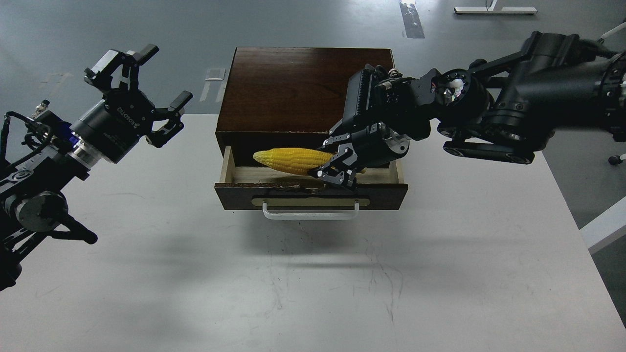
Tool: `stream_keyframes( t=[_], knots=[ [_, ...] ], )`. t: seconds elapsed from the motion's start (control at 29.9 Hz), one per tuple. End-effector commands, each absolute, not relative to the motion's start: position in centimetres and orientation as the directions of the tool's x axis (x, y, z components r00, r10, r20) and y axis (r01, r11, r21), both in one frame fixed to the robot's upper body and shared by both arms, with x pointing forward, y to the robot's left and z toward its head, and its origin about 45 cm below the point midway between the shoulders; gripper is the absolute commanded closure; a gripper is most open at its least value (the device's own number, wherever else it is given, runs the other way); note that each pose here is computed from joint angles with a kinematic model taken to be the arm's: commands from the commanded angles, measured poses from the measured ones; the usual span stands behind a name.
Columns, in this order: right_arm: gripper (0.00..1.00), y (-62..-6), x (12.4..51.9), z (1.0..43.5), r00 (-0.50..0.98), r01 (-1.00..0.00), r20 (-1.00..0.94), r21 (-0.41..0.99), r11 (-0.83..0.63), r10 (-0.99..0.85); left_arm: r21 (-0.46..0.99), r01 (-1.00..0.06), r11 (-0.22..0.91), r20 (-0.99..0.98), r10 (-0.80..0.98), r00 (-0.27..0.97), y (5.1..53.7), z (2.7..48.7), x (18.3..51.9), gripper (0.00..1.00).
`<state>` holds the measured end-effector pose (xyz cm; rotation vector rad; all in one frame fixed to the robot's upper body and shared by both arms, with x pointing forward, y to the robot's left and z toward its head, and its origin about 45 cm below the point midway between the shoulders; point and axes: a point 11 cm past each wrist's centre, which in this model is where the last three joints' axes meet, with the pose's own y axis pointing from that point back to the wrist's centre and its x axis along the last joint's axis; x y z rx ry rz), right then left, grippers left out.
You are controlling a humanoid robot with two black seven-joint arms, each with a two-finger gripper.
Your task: Put corn in drawer with both arms
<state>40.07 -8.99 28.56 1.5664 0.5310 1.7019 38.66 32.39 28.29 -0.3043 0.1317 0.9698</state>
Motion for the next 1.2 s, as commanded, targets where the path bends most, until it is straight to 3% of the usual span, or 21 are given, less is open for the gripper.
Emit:
stream_keyframes(
  t=[0.0,0.33,0.53,0.6,0.77,0.87,0.97,1.07,1.17],
  knots=[
    [0.41,-9.1,40.1,28.5,0.032,-0.245,0.660,0.733,-0.634,0.751,-0.195,-0.826,0.529,-0.246,0.789,0.564,32.4,28.3,38.6,0.02],
    [0.33,-8.7,40.0,29.1,0.018,-0.245,0.683,0.711,-0.659,0.731,-0.194,-0.824,0.532,-0.247,0.786,0.566,32.3,28.3,38.6,0.02],
    [0.31,-7.4,40.7,33.7,-0.029,-0.287,0.756,0.620,-0.730,0.653,-0.194,-0.825,0.531,-0.247,0.787,0.565,32.4,28.2,38.6,0.02],
    [0.25,-7.1,41.1,35.7,-0.017,-0.312,0.802,0.563,-0.765,0.597,-0.193,-0.824,0.532,-0.249,0.786,0.566,32.3,28.2,38.6,0.02],
    [0.10,-8.7,42.9,40.8,0.121,-0.434,0.930,0.365,-0.824,0.348,-0.194,-0.822,0.536,-0.250,0.783,0.569,32.3,28.2,38.6,0.02],
    [0.08,-11.2,43.8,42.8,0.199,-0.508,0.966,0.247,-0.825,0.167,-0.195,-0.820,0.538,-0.251,0.781,0.572,32.2,28.2,38.5,0.02],
    [0.07,-14.3,44.4,42.2,0.304,-0.578,0.952,0.155,-0.801,-0.035,-0.194,-0.820,0.539,-0.252,0.780,0.573,32.2,28.1,38.5,0.02],
    [0.05,-19.6,45.0,40.2,0.401,-0.699,0.843,0.030,-0.715,-0.357,-0.196,-0.818,0.540,-0.257,0.777,0.575,31.9,28.0,38.5,0.02],
    [0.05,-22.2,45.0,37.7,0.431,-0.757,0.752,0.001,-0.654,-0.498,-0.196,-0.818,0.541,-0.259,0.776,0.575,31.9,28.0,38.5,0.02]
  ],
)
